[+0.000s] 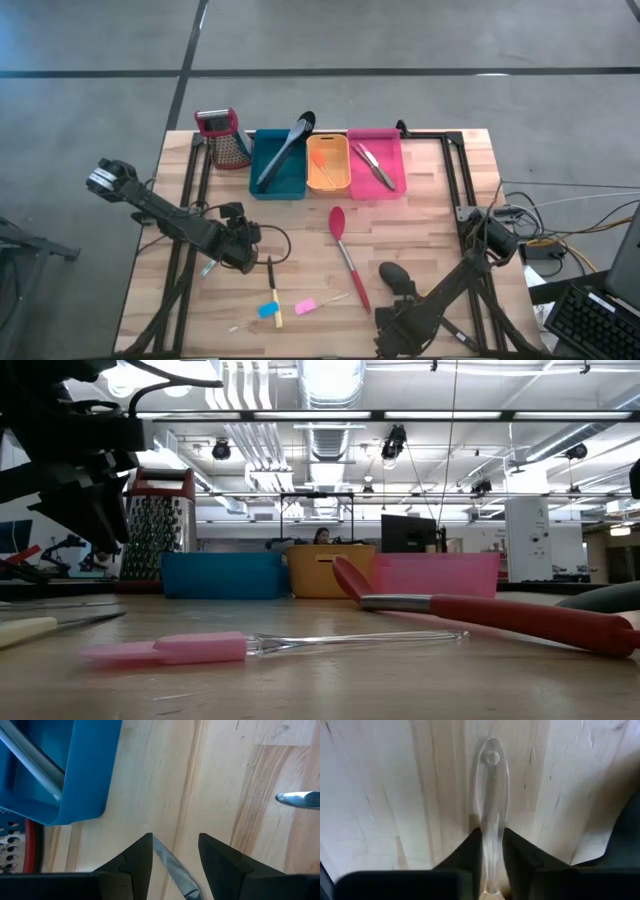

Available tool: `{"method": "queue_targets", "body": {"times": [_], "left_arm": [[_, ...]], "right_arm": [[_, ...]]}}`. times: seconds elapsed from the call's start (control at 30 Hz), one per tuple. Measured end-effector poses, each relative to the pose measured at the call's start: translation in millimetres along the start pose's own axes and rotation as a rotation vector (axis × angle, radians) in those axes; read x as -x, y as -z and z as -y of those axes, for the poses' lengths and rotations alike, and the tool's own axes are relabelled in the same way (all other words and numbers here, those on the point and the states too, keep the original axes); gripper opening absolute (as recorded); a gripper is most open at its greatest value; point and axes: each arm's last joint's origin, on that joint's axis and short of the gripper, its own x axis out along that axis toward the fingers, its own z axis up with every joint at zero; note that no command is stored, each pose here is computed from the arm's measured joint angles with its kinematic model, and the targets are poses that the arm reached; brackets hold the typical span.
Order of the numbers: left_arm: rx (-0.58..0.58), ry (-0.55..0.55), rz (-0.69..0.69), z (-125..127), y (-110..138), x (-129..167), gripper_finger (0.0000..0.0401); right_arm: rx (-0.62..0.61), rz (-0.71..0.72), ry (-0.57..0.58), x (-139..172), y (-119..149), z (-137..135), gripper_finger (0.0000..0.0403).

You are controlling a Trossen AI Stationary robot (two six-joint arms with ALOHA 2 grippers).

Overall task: Pick & Place Kitchen Items
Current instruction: Put the yellow spatula into the yellow bin

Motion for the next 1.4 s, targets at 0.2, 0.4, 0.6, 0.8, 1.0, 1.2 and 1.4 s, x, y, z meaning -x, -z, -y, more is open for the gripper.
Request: {"method": "queue_targets", "body": {"times": [0.2, 0.4, 0.6, 0.8, 1.0, 1.2, 1.4], "left_arm": [[0.001, 0.001, 0.002, 0.1, -0.1, 0.0, 0.0163], [0.004, 0.003, 0.005, 0.3, -0.5, 0.0, 0.0163], [0.003, 0.004, 0.005, 0.5, -0.5, 0.1, 0.0163], [0.003, 0.004, 0.005, 0.4, -0.5, 0.1, 0.0163], [0.003, 0.003, 0.006, 0.5, -0.6, 0.1, 0.0163], [0.01, 0.007, 0.015, 1.0, -1.5, 0.1, 0.0163], [0.027, 0.017, 0.04, 2.4, -3.7, -0.4, 0.0163]], "right_arm": [[0.008, -0.024, 0.0, 12.2, -1.5, -2.5, 0.0018], [-0.019, -0.052, 0.074, 40.9, -0.1, -1.9, 0.0007], [-0.019, 0.014, 0.115, 64.9, -2.8, -2.7, 0.0007], [-0.031, 0.03, 0.198, 88.8, 0.6, 2.6, 0.0007], [0.038, 0.146, 0.272, 104.0, -2.6, 5.0, 0.0007], [0.121, 0.266, 0.386, 116.8, -11.8, 20.5, 0.0008], [0.177, 0.329, 0.511, 129.6, -23.9, 51.2, 0.0008]]}}
